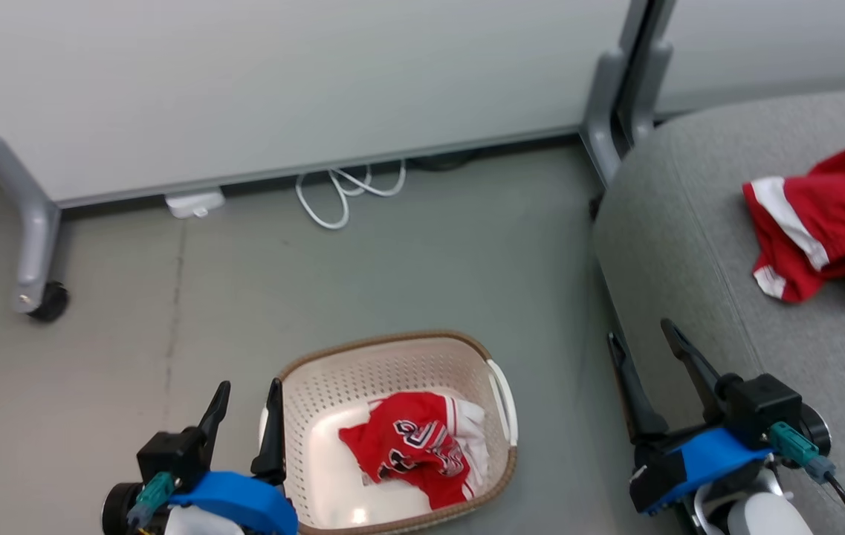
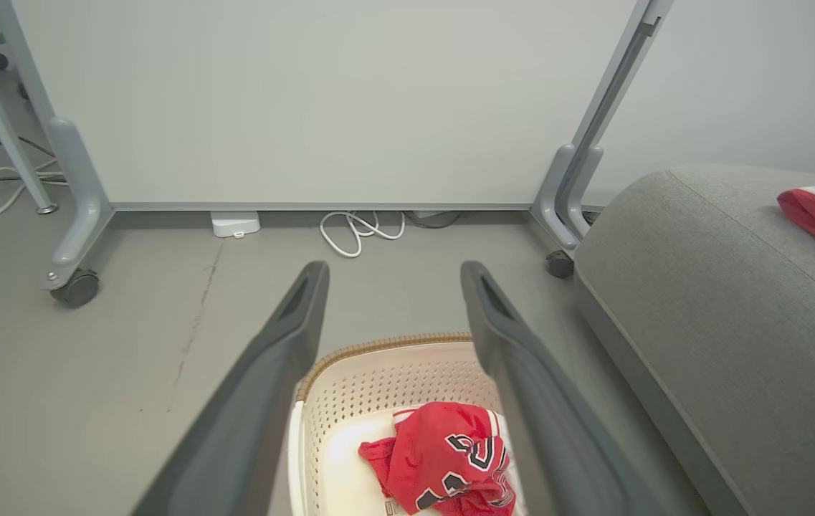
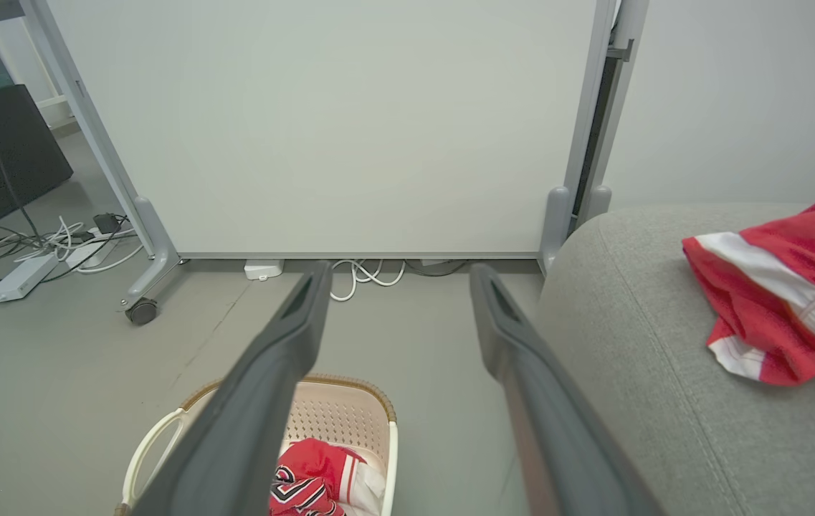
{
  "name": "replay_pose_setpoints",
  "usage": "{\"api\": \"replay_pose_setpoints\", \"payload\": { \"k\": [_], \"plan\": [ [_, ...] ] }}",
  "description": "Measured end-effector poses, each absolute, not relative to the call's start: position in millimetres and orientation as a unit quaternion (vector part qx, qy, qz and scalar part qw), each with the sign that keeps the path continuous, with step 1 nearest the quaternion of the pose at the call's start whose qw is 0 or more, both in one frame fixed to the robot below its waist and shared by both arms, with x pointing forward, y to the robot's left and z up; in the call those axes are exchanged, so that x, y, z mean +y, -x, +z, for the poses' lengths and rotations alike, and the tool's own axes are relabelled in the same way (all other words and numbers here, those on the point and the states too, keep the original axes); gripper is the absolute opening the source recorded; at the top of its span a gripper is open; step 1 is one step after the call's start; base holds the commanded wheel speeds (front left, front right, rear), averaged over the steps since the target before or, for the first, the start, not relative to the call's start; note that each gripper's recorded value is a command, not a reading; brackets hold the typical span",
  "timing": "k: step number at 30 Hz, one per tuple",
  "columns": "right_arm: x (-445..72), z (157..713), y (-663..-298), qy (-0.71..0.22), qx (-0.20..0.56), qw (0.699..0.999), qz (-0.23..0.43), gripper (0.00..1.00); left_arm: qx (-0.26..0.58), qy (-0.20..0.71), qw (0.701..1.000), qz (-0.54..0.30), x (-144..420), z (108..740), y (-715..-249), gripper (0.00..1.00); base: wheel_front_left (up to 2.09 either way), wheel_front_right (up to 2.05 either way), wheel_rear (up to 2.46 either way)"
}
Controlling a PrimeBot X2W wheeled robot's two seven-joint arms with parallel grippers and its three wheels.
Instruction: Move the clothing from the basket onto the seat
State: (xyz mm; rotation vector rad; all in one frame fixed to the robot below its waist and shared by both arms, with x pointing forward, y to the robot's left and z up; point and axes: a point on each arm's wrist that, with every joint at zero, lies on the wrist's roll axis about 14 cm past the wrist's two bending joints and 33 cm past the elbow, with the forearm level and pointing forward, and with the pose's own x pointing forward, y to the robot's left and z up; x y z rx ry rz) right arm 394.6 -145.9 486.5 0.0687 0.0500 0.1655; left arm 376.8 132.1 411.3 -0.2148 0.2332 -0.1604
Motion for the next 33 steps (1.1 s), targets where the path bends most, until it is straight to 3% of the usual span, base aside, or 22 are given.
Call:
{"api": "replay_pose_setpoints", "payload": {
  "k": [9,18,26,33],
  "plan": [
    [-158,466,-416,-0.031,0.045,0.996,0.068,1.0,0.202,0.108,0.96,-0.159,73,354,-407,1.0,0.0,0.0,0.0],
    [-173,429,-434,-0.026,0.081,0.995,0.05,1.0,0.308,0.1,0.912,-0.253,13,281,-409,1.0,0.0,0.0,0.0],
    [-176,399,-447,-0.027,0.104,0.993,0.049,1.0,0.388,0.09,0.871,-0.287,-6,224,-407,1.0,0.0,0.0,0.0],
    [-182,374,-445,-0.033,0.131,0.99,0.041,1.0,0.432,0.077,0.854,-0.281,-1,183,-416,1.0,0.0,0.0,0.0]
  ]
}}
